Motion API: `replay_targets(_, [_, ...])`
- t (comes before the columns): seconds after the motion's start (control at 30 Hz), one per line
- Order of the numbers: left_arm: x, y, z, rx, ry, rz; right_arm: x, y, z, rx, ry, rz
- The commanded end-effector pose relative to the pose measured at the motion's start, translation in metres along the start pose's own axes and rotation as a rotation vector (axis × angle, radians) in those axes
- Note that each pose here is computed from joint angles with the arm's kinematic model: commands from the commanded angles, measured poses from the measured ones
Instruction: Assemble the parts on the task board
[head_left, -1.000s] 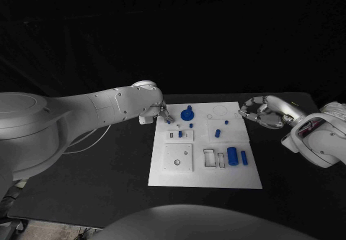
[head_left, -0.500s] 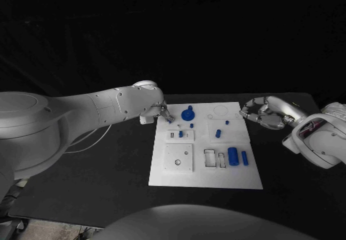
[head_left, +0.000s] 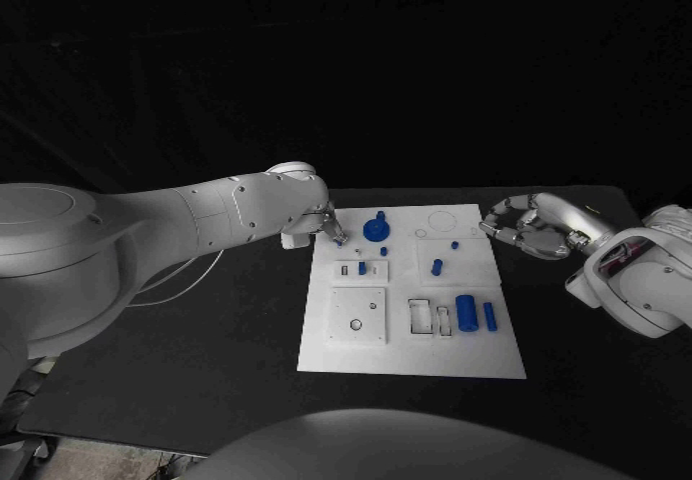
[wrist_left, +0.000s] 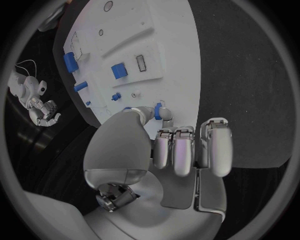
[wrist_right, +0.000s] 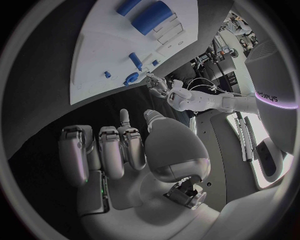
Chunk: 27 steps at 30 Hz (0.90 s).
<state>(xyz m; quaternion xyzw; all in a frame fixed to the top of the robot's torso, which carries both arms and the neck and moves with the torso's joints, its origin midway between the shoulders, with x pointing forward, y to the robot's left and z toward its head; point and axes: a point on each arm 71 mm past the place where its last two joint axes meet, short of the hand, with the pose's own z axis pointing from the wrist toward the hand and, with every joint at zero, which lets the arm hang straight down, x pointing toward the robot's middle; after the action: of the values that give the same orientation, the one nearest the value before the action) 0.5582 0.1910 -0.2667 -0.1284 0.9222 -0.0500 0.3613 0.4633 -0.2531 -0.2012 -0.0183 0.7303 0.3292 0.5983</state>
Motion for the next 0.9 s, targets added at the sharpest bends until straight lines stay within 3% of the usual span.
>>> replay_targets(0.03, [0.0002,-0.0001,-0.0014,0.003,-0.017,-0.003,0.001,0.000,0.000,0.002,0.013,-0.003])
replay_targets(0.23, [0.0031,0.0043,-0.0083,0.011,-0.036,0.006,0.000,-0.002,-0.001,0.006,0.011,-0.004])
replay_targets(0.47, [0.0111,0.0063,-0.0266,0.037,-0.023,0.022,0.000,-0.003,-0.002,0.014,0.015,-0.001])
replay_targets(0.7, [0.0281,0.0014,-0.0437,0.072,0.008,0.047,0.001,-0.004,-0.002,0.018,0.020,0.000])
replay_targets(0.9, [0.0355,-0.0031,-0.0517,0.081,-0.031,0.063,0.003,-0.005,-0.003,0.018,0.026,0.003])
